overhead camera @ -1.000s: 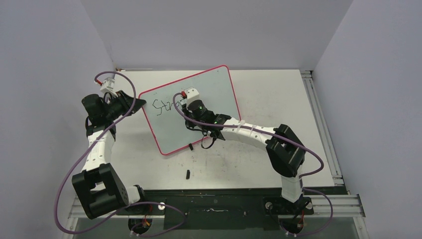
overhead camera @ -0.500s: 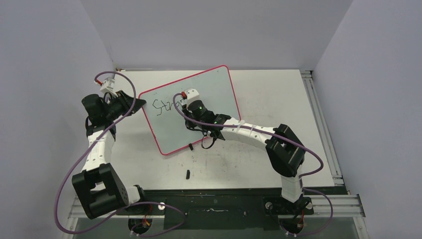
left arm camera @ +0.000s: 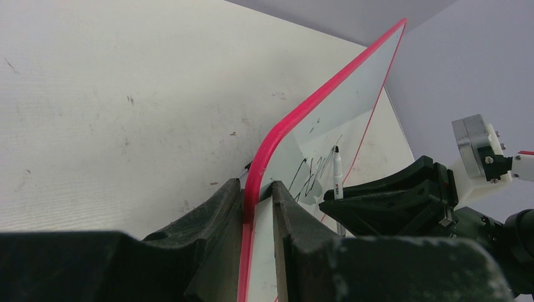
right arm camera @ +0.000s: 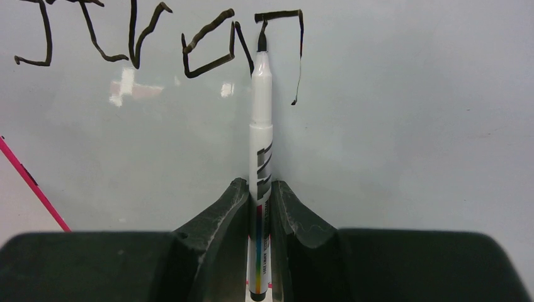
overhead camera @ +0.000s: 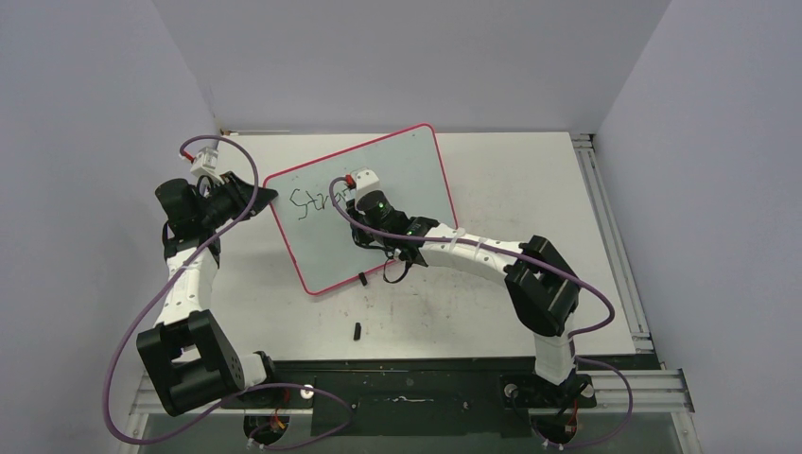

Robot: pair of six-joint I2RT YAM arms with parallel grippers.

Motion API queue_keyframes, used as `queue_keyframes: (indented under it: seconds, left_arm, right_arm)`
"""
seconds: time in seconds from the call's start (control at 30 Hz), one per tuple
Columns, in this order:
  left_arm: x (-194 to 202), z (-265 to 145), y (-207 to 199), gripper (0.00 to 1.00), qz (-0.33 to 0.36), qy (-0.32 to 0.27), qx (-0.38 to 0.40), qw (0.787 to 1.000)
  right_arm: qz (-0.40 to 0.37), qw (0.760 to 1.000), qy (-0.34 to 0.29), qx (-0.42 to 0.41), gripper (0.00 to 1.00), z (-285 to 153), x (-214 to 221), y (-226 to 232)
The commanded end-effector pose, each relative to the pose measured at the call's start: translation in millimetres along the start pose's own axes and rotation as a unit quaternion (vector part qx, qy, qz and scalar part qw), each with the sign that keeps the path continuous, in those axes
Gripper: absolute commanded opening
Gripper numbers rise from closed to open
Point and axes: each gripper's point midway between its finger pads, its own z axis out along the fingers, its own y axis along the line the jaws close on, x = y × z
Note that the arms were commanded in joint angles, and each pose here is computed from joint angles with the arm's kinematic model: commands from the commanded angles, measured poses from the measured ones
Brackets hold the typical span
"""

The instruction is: Write a sentence on the whiteboard

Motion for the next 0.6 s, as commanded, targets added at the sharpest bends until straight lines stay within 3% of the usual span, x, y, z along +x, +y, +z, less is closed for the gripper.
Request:
queue_keyframes:
  seconds: [0.0, 0.57]
  left_arm:
    - [-11.7, -4.9, -10.5, 0.2, 0.027, -0.017, 0.008, 0.999]
    - [-11.9, -5.4, -10.7, 0.2, 0.029, -0.019, 0.007, 0.999]
  right_arm:
    - [0.006, 1.0, 0.002, 0.0, 0.05, -2.4, 1.9, -0.6]
    - [-0.001, 1.0, -0.017, -0.009, 0.05, -24.5, -11.1, 9.4]
